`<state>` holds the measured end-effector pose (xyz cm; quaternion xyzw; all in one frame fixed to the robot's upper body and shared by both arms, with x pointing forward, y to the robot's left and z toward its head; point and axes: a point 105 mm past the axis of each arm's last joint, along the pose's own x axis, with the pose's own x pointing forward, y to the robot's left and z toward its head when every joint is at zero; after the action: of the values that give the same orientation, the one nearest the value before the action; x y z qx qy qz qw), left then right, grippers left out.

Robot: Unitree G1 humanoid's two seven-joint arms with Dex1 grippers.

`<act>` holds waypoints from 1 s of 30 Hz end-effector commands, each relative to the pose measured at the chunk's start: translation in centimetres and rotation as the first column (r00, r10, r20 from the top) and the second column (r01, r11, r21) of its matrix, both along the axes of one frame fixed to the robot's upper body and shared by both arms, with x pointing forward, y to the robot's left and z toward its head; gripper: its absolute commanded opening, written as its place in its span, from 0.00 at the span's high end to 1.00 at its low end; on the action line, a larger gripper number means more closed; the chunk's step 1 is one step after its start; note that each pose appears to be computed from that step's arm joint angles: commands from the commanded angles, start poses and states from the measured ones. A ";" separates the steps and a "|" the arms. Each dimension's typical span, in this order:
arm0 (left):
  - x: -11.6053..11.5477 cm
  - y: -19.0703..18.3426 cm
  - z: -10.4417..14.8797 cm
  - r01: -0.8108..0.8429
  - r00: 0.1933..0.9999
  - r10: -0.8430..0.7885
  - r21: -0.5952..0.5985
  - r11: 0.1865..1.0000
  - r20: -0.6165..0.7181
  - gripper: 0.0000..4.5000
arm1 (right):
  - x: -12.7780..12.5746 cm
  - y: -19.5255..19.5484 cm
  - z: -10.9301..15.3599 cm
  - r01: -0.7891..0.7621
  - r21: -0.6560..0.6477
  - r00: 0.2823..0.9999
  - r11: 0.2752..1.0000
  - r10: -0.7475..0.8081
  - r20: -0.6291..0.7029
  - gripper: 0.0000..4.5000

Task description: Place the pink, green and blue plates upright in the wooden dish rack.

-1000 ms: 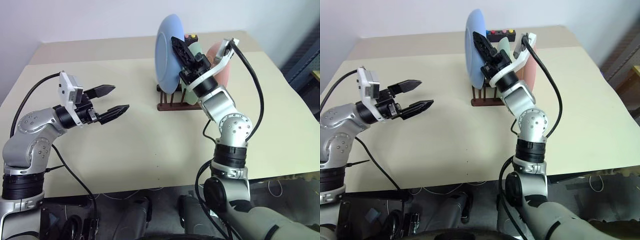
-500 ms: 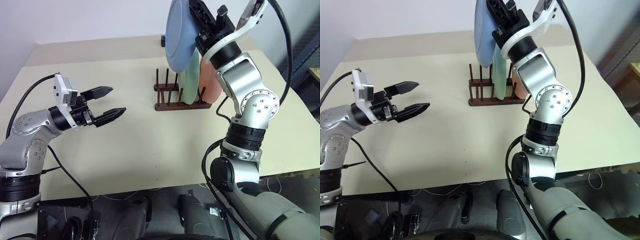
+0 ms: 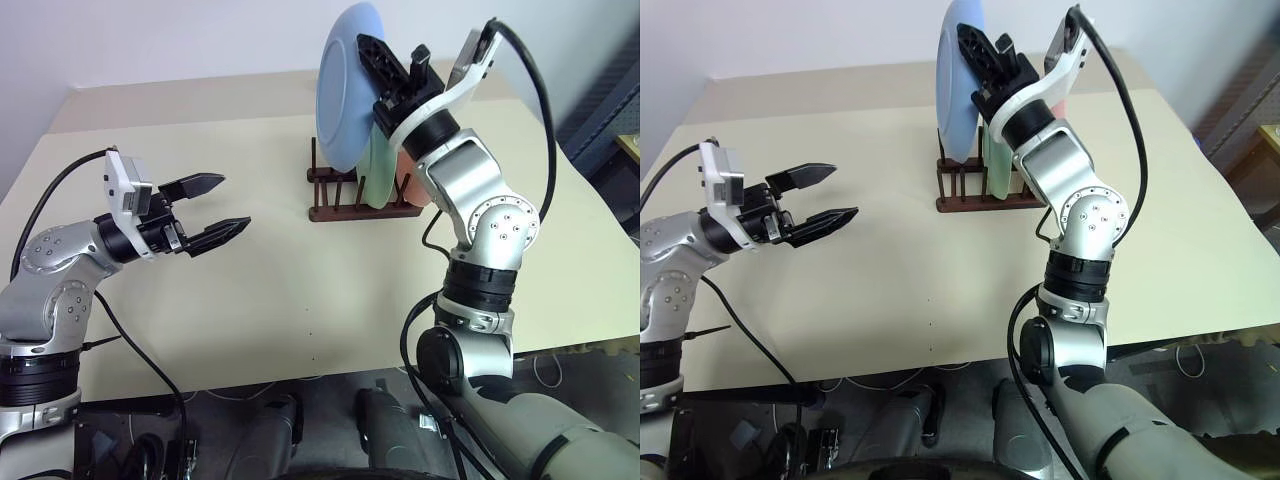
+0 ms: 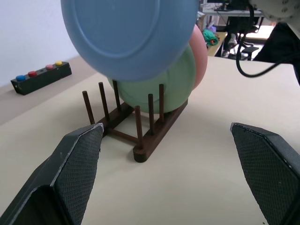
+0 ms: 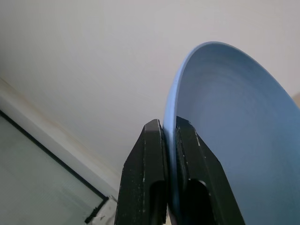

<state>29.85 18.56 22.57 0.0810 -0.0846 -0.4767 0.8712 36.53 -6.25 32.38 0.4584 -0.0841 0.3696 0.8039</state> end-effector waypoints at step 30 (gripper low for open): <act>-0.7 0.1 1.6 0.006 0.996 -0.007 0.006 1.000 0.085 0.01 | 0.9 1.4 -2.9 0.037 -0.083 0.999 0.996 -0.040 -0.033 1.00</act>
<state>29.72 18.45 22.79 0.0887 -0.0932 -0.4790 0.8683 37.86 -4.97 28.45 0.4304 -0.0422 0.3375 0.8361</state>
